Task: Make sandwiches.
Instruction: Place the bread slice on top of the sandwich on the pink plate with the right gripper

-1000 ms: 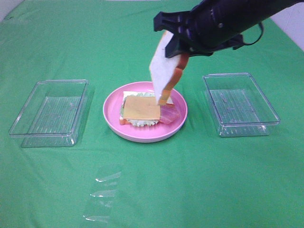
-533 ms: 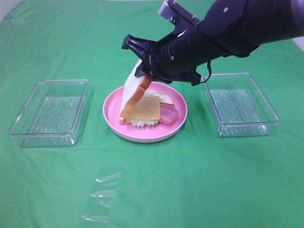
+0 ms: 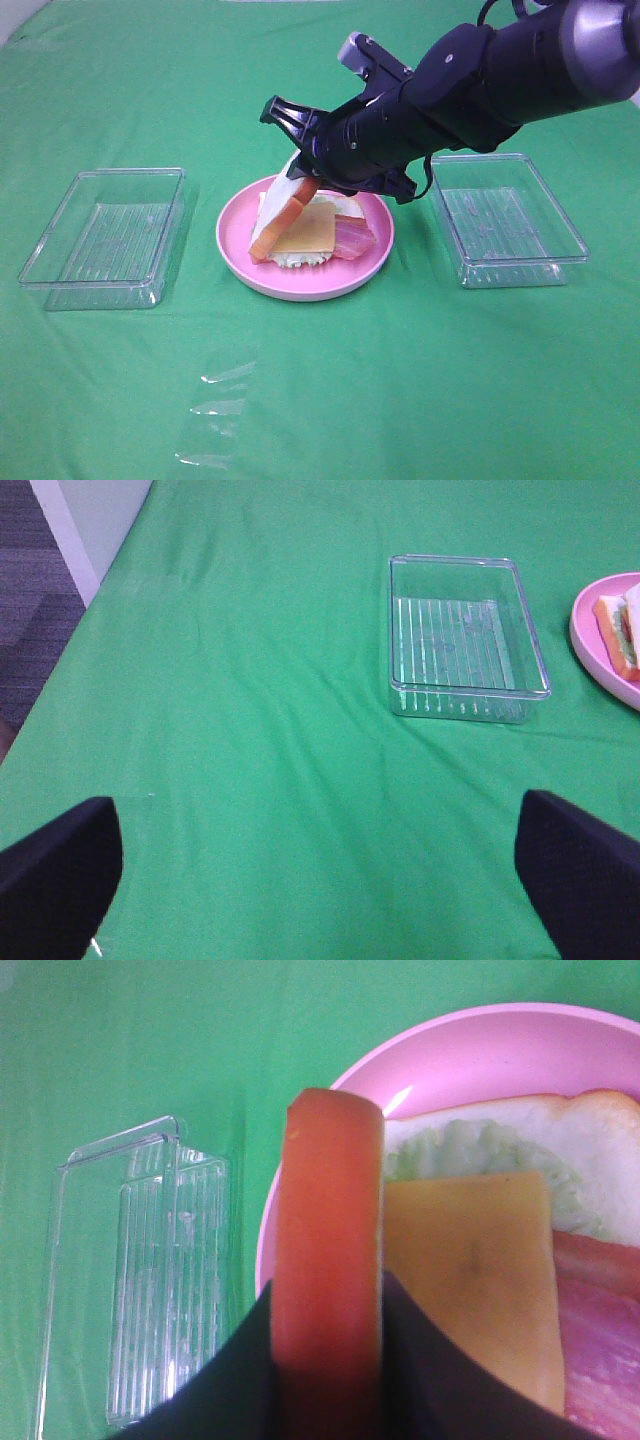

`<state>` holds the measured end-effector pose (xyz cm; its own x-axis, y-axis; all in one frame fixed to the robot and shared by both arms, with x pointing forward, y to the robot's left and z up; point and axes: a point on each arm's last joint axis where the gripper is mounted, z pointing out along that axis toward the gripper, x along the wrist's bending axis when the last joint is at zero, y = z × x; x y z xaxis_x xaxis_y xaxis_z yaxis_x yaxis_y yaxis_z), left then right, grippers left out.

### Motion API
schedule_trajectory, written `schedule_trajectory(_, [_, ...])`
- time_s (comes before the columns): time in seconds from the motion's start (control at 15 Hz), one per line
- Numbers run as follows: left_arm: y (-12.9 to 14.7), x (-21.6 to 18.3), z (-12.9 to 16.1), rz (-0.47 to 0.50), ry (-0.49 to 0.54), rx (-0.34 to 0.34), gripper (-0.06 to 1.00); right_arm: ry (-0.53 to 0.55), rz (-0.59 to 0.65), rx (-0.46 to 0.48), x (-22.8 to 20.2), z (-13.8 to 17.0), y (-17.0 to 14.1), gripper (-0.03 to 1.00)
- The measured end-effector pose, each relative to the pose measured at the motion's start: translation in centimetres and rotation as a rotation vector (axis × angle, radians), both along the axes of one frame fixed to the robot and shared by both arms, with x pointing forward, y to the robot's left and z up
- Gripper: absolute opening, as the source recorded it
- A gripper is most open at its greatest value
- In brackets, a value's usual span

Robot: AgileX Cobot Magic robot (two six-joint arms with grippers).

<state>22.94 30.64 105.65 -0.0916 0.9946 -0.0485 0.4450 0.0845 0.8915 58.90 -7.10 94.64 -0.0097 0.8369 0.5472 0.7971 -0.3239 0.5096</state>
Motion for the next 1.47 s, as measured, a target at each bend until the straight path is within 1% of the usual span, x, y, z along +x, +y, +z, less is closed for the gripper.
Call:
schedule_trajectory(0.07, [0.0, 0.0, 0.0, 0.000, 0.000, 0.000, 0.99, -0.003, 0.003, -0.004, 0.0, 0.0, 0.0, 0.25])
schedule_trajectory(0.13, [0.0, 0.0, 0.0, 0.000, 0.000, 0.000, 0.99, -0.018, 0.028, -0.030, 0.0, -0.2, 0.0, 0.31])
schedule_trajectory(0.2, [0.0, 0.0, 0.0, 0.000, 0.000, 0.000, 0.99, -0.025, 0.040, -0.041, 0.0, -0.2, 0.0, 0.44])
schedule_trajectory(0.27, [0.0, 0.0, 0.0, 0.000, 0.000, 0.000, 0.99, -0.039, 0.067, -0.068, 0.1, -0.4, 0.0, 0.59])
schedule_trajectory(0.33, [0.0, 0.0, 0.0, 0.000, 0.000, 0.000, 0.99, -0.063, 0.104, -0.102, 0.1, -0.5, 0.0, 0.72])
schedule_trajectory(0.4, [0.0, 0.0, 0.0, 0.000, 0.000, 0.000, 0.99, -0.084, 0.140, -0.135, 0.1, -0.5, 0.0, 0.79])
schedule_trajectory(0.47, [0.0, 0.0, 0.0, 0.000, 0.000, 0.000, 0.99, -0.096, 0.169, -0.157, 0.0, -0.6, 0.0, 0.82])
schedule_trajectory(0.67, [0.0, 0.0, 0.0, 0.000, 0.000, 0.000, 0.99, -0.124, 0.270, -0.228, -0.3, -0.5, 0.1, 0.84])
schedule_trajectory(0.8, [0.0, 0.0, 0.0, 0.000, 0.000, 0.000, 0.99, -0.127, 0.305, -0.260, -0.3, -0.6, -0.2, 0.84])
schedule_trajectory(0.93, [0.0, 0.0, 0.0, 0.000, 0.000, 0.000, 0.99, -0.089, 0.295, -0.259, 0.1, -0.8, -1.2, 0.84])
schedule_trajectory(1.07, [0.0, 0.0, 0.0, 0.000, 0.000, 0.000, 0.99, -0.010, 0.262, -0.242, 0.8, -1.1, -3.2, 0.84])
schedule_trajectory(1.2, [0.0, 0.0, 0.0, 0.000, 0.000, 0.000, 0.99, 0.043, 0.279, -0.253, 0.8, -1.4, -4.3, 0.84])
schedule_trajectory(1.27, [0.0, 0.0, 0.0, 0.000, 0.000, 0.000, 0.99, 0.071, 0.314, -0.282, 0.5, -1.5, -4.4, 0.84])
schedule_trajectory(1.33, [0.0, 0.0, 0.0, 0.000, 0.000, 0.000, 0.99, 0.077, 0.319, -0.293, 0.5, -1.5, -4.4, 0.84])
schedule_trajectory(1.47, [0.0, 0.0, 0.0, 0.000, 0.000, 0.000, 0.99, 0.084, 0.324, -0.356, 1.1, -0.7, -4.8, 0.84])
